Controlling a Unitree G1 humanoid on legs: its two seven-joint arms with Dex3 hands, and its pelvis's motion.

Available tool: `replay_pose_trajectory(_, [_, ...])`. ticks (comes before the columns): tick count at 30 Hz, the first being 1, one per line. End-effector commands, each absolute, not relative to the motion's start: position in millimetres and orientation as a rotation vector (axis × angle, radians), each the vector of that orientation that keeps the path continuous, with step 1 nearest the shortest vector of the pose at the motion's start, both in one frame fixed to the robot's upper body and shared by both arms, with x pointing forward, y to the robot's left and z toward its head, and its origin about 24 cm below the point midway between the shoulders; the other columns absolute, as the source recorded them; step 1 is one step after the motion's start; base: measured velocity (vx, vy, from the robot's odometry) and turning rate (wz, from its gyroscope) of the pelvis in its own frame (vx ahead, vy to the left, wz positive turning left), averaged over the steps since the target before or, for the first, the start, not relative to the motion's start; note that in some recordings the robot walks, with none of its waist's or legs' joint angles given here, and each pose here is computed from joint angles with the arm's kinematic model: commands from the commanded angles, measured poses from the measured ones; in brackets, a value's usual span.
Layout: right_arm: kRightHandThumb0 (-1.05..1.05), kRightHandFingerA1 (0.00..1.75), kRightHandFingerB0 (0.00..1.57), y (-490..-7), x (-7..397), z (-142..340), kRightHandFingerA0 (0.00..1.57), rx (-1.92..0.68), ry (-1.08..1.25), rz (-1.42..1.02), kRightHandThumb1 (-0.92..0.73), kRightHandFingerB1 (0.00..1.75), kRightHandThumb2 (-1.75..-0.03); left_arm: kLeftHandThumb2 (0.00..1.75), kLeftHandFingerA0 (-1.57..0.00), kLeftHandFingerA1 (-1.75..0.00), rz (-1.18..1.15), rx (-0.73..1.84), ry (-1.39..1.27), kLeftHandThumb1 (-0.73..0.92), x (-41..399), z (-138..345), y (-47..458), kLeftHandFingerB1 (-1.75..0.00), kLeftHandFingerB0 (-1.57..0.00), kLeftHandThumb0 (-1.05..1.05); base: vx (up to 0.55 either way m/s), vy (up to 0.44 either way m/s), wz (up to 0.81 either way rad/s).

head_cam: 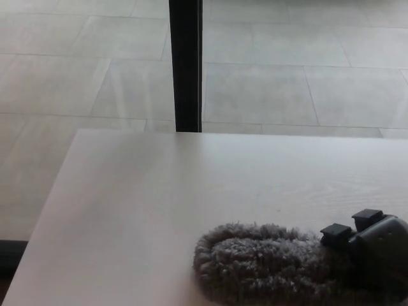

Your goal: The robot uses its right hand to pick up the duster kept in the middle of the desk and use it to wipe the desk by swiping its surface twice

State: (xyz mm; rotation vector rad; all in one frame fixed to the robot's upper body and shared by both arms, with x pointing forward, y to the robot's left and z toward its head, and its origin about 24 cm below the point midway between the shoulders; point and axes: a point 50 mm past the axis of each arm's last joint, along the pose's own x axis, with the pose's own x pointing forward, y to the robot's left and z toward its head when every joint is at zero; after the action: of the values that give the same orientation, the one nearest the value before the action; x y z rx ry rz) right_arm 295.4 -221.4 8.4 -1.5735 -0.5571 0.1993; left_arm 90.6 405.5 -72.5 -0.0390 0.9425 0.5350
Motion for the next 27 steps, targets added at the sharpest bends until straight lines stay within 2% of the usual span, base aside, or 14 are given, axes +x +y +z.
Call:
replay_pose_trajectory(1, [-0.29,1.73,0.83,-314.2,250.7,-23.8,0.89,-2.011,-0.043,0.129,-0.53,1.12,-0.64,0.6,-0.45,-0.58,0.498,-0.024,0.884,0.67,91.8,-67.4,408.1,-0.45,-0.48,-0.54,0.0,0.0,0.0])
replay_pose_trajectory(2, [-0.32,1.75,0.77,-316.1,250.0,-24.5,0.87,-2.013,-0.014,0.109,-0.53,1.44,-0.66,0.6,-0.39,-0.61,0.492,-0.035,0.878,0.67,91.9,-67.0,408.1,-0.47,-0.43,-0.53,0.0,0.0,0.0])
replay_pose_trajectory(5, [-0.32,1.75,0.76,-320.3,247.9,-27.6,0.89,-1.998,0.083,0.081,-0.58,1.51,-0.69,0.6,-0.43,-0.6,0.494,-0.04,0.882,0.68,91.9,-66.8,408.5,-0.47,-0.48,-0.53,0.0,0.0,0.0])
replay_pose_trajectory(6, [-0.46,1.36,0.89,-322.0,247.2,-30.2,1.16,-1.994,0.152,0.071,-0.45,1.18,-0.92,0.6,-0.45,-0.55,0.491,-0.021,0.889,0.67,90.6,-67.3,408.4,-0.44,-0.48,-0.53,0.0,0.0,0.0])
replay_pose_trajectory(8, [-0.46,1.36,0.89,-322.7,247.0,-31.3,1.16,-1.992,0.182,0.066,-0.45,1.18,-0.92,0.6,-0.45,-0.55,0.489,-0.013,0.891,0.67,90.1,-67.5,408.3,-0.44,-0.48,-0.53,0.0,0.0,0.0])
replay_pose_trajectory(9, [-0.4,1.75,0.75,-323.1,246.5,-32.2,0.89,-2.012,0.205,0.045,-0.62,1.46,-0.65,0.6,-0.47,-0.55,0.497,-0.018,0.892,0.67,90.0,-67.8,408.3,-0.44,-0.49,-0.54,0.0,0.0,0.0])
replay_pose_trajectory(10, [-0.53,1.38,0.81,-324.2,246.1,-36.5,1.14,-2.014,0.324,0.034,-0.5,1.17,-0.92,0.6,-0.43,-0.58,0.499,-0.044,0.882,0.68,90.1,-67.9,407.9,-0.46,-0.47,-0.53,0.0,0.0,0.0])
replay_pose_trajectory(12, [-0.44,1.32,0.78,-324.2,245.6,-41.3,1.12,-2.005,0.458,0.02,-0.47,1.05,-0.92,0.6,-0.46,-0.56,0.48,-0.013,0.884,0.67,90.8,-67.5,407.5,-0.44,-0.48,-0.55,0.0,0.0,0.0])
replay_pose_trajectory(15, [-0.44,1.31,0.76,-323.8,246.3,-42.5,1.09,-1.992,0.509,0.018,-0.49,1.06,-0.94,0.6,-0.45,-0.55,0.477,-0.01,0.882,0.68,91.2,-67.3,407.5,-0.45,-0.49,-0.54,0.0,0.0,0.0])
replay_pose_trajectory(16, [-0.42,1.75,0.65,-323.2,248.5,-42.6,0.74,-2.007,0.568,0.021,-0.7,1.26,-0.6,0.6,-0.45,-0.56,0.489,-0.022,0.885,0.66,91.1,-68.2,407.1,-0.45,-0.51,-0.53,0.0,0.0,0.0])
replay_pose_trajectory(19, [-0.45,1.71,0.69,-322.3,257.0,-37.9,0.76,-1.981,0.645,-0.005,-0.67,1.02,-0.6,0.6,-0.47,-0.53,0.49,-0.022,0.887,0.66,91.7,-68.3,406.9,-0.43,-0.5,-0.53,0.0,0.0,0.0])
replay_pose_trajectory(22, [-0.45,1.71,0.65,-323.6,265.2,-31.9,0.74,-1.945,0.732,-0.015,-0.69,1.08,-0.62,0.6,-0.47,-0.53,0.481,-0.016,0.888,0.67,91.7,-67.7,407.4,-0.43,-0.5,-0.53,0.0,0.0,0.0])
replay_pose_trajectory(24, [-0.42,1.6,0.71,-325.5,270.8,-26.4,0.76,-1.934,0.769,-0.014,-0.61,0.81,-0.58,0.6,-0.47,-0.57,0.479,-0.014,0.891,0.66,92.4,-67.6,407.2,-0.45,-0.52,-0.55,0.0,0.0,0.0])
replay_pose_trajectory(27, [-0.43,1.57,0.68,-328.2,279.5,-16.8,0.79,-1.93,0.803,-0.02,-0.59,0.7,-0.57,0.59,-0.48,-0.57,0.484,-0.018,0.885,0.65,93.7,-67.7,406.8,-0.44,-0.54,-0.55,0.0,0.0,0.0])
